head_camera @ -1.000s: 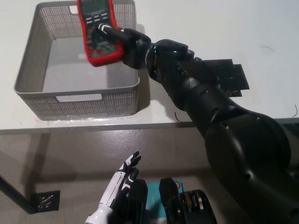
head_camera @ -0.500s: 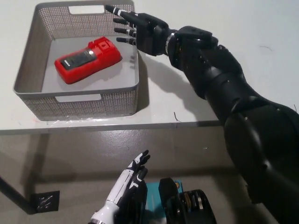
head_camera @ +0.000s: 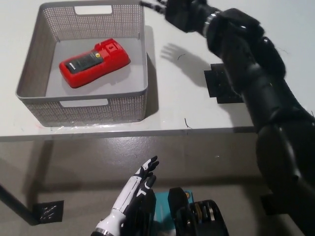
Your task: Use the right hand to pick up a multimeter on the right side and put it into a container on the left side
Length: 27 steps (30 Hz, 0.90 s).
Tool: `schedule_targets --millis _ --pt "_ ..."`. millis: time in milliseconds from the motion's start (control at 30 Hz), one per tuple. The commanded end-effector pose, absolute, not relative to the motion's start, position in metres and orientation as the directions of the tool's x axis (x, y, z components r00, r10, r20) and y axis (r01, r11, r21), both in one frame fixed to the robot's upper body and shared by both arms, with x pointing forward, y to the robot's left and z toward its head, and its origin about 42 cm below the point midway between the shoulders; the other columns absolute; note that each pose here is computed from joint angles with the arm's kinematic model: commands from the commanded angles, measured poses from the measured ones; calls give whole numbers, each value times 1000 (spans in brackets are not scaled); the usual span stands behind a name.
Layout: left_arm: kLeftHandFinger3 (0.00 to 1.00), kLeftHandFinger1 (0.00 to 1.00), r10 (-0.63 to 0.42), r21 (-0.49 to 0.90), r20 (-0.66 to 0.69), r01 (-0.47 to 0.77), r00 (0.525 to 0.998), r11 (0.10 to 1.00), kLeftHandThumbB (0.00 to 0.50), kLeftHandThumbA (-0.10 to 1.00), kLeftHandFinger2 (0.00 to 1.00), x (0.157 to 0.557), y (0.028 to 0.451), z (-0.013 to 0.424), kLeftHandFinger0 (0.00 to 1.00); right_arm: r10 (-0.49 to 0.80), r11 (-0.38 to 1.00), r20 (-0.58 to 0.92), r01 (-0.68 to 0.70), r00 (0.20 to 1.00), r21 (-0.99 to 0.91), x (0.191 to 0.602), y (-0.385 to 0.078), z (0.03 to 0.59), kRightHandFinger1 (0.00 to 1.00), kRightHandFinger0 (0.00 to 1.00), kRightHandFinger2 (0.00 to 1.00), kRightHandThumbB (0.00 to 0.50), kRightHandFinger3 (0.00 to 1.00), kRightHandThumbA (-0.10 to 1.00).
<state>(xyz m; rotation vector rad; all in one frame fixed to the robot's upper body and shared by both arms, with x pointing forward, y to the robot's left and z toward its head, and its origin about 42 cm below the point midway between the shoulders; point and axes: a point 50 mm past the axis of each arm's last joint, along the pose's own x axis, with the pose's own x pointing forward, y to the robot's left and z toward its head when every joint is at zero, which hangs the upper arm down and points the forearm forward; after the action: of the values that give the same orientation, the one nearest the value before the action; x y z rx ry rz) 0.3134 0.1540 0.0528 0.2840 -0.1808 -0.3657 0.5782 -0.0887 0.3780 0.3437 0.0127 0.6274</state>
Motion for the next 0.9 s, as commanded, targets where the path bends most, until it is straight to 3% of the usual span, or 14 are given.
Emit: schedule_targets --millis 0,100,233,333,433,567,667,867 --pt "1000 1000 -404 323 190 331 895 886 462 1000 1000 316 156 65 1000 651 617 445 -770 615 161 516 -165 428 1000 1000 1000 422 1000 893" --pt "1000 1000 -397 304 175 334 901 892 485 1000 1000 308 158 59 1000 639 612 541 -787 546 72 458 -200 421 1000 1000 1000 428 1000 998" --pt "1000 1000 -383 305 176 320 907 897 479 1000 1000 309 158 59 1000 585 683 621 -730 522 -29 401 -231 414 1000 1000 1000 460 1000 1000" --pt "1000 1000 -374 304 171 313 911 900 471 1000 1000 310 160 57 1000 513 794 656 -597 554 -116 355 -242 400 1000 1000 1000 482 1000 1000" --pt "1000 1000 -370 310 168 307 914 900 465 1000 1000 310 161 56 1000 458 878 699 -403 549 -259 298 -242 368 1000 1000 1000 450 1000 1000" --pt "1000 1000 -358 308 164 297 919 904 465 1000 1000 310 160 54 1000 430 902 699 -305 572 -306 265 -233 333 1000 1000 1000 495 1000 1000" --pt "1000 1000 -350 301 161 292 923 908 459 1000 1000 308 159 52 1000 434 900 668 -323 605 -292 250 -227 303 1000 1000 1000 456 1000 1000" --pt "1000 1000 -351 294 163 294 922 910 467 1000 1000 313 157 54 1000 385 920 647 -325 658 -217 233 -211 254 1000 1000 1000 435 1000 1000"
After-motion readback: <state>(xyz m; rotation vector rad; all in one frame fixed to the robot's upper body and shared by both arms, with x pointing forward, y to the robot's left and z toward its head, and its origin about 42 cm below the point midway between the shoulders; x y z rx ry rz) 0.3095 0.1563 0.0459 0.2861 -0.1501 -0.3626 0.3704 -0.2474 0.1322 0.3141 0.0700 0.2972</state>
